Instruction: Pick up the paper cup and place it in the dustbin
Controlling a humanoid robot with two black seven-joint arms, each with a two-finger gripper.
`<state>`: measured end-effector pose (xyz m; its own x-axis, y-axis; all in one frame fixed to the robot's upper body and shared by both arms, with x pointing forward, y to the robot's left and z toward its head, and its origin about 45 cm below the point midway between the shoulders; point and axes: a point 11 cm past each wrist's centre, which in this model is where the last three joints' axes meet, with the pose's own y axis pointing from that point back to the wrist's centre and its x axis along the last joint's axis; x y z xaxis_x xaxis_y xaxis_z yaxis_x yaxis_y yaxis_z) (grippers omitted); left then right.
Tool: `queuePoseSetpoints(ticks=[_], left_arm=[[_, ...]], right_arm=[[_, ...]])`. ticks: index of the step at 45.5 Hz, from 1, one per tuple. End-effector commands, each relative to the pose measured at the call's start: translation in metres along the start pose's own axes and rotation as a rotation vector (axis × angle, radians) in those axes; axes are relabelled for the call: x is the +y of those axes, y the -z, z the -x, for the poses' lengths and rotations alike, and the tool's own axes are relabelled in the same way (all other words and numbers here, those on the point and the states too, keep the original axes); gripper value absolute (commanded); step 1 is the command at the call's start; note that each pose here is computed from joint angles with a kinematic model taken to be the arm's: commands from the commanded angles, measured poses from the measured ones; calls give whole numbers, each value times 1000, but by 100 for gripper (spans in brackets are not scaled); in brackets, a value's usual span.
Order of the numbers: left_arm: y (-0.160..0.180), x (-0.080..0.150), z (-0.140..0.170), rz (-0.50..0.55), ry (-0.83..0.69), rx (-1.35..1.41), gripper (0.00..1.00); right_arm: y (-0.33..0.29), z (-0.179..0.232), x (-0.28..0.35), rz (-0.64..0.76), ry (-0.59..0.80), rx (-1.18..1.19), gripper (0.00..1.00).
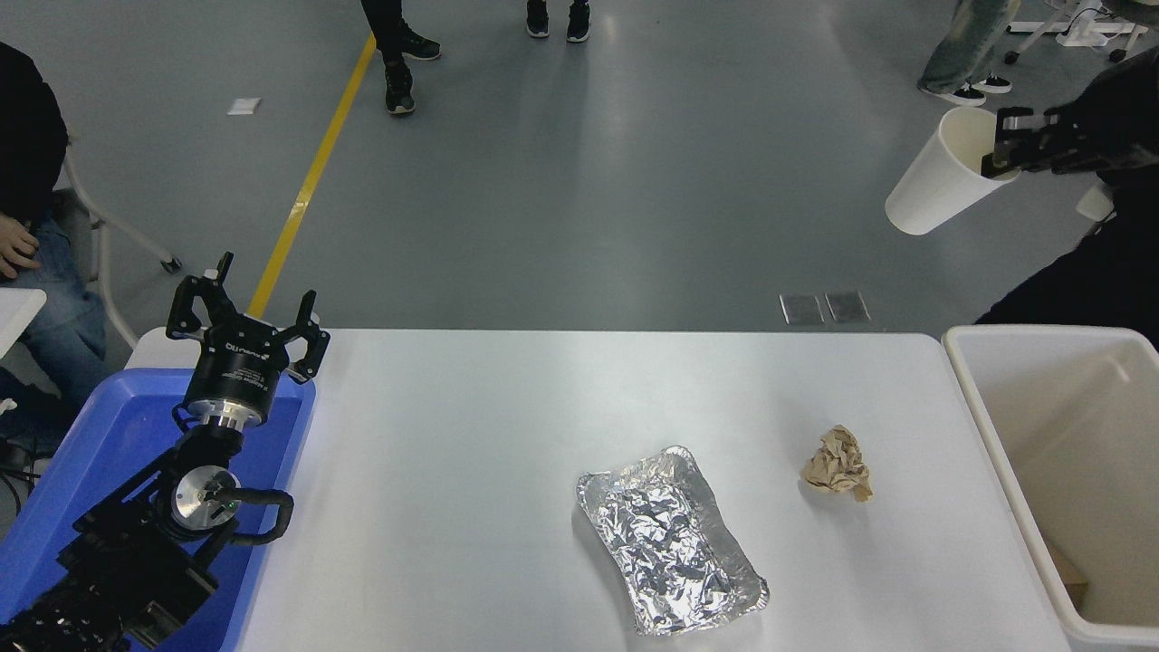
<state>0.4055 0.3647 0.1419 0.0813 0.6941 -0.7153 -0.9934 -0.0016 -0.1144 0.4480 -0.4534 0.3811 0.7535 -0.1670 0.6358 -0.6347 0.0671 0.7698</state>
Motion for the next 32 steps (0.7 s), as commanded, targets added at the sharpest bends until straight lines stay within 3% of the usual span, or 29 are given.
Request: queuePoseSetpoints(ticks=[1, 15, 32], left_arm=[[0, 0, 0, 0, -1, 0, 98], [0, 0, 0, 0, -1, 0, 98], [0, 0, 0, 0, 1, 0, 98]], right_arm=[[-90, 29, -40, 147, -99, -42, 0], [-165, 113, -74, 311, -174, -116, 0], [-208, 199, -92, 468, -228, -276, 0]])
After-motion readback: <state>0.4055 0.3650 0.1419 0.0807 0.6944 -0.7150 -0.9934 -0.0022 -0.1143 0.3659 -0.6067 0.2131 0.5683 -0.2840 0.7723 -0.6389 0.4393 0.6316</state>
